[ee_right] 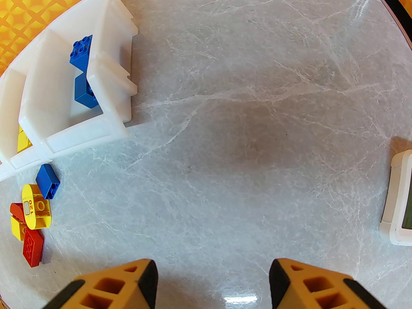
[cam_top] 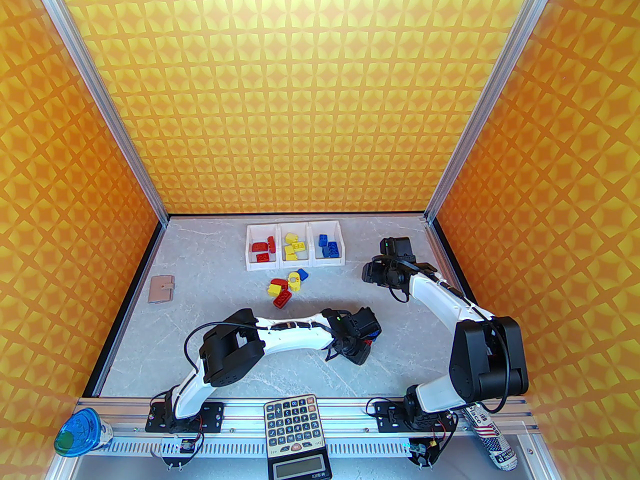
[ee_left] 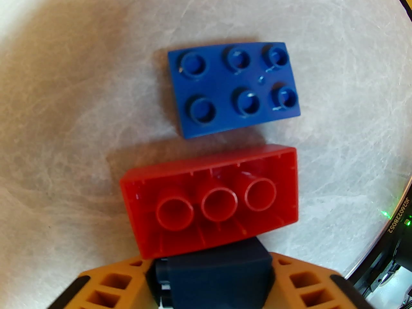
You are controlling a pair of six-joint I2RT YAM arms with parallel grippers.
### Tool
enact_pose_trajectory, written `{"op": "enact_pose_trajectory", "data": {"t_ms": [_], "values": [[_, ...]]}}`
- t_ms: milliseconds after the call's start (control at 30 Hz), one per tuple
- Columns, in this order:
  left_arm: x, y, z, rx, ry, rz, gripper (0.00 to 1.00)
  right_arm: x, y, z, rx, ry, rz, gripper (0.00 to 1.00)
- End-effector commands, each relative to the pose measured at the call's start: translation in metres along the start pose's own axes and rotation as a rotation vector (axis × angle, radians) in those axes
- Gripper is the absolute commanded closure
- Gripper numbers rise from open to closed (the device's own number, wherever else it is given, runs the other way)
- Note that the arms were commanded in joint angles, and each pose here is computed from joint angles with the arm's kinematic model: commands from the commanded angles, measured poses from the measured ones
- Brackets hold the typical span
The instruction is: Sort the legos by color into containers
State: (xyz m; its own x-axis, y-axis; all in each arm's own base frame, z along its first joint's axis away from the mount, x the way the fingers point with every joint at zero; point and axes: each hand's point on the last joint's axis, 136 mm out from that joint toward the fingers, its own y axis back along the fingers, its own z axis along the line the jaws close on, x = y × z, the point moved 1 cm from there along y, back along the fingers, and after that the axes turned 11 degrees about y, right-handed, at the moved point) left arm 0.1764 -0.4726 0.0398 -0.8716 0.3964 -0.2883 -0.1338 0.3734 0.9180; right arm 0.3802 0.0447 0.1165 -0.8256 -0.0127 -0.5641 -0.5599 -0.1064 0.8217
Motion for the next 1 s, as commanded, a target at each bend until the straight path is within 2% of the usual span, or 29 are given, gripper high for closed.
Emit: {"op": "enact_pose_trajectory", "data": {"t_ms": [0,267,567,833,967], "values": [[-0.004,-0.001,0.015,-0.07,-0.003,-0.007,0.51,0.001,0.003,-0.002,-0.002,-0.015,-0.008,0.38],[-0.04,0.037,0.05,-0.103,0.011,-0.075,0.53,0.002,0.005,-0.001,-0.008,-0.011,-0.009,0.38],[-0.126,0.091,0.099,-0.126,0.028,-0.198,0.52,0.02,0.015,0.002,-0.03,-0.013,-0.013,0.38],[-0.203,0.109,0.141,-0.156,0.05,-0.289,0.53,0.041,0.025,0.006,-0.056,-0.026,-0.018,0.38],[-0.237,0.103,0.158,-0.161,0.013,-0.357,0.54,0.049,0.03,0.009,-0.075,-0.031,-0.023,0.38]]}}
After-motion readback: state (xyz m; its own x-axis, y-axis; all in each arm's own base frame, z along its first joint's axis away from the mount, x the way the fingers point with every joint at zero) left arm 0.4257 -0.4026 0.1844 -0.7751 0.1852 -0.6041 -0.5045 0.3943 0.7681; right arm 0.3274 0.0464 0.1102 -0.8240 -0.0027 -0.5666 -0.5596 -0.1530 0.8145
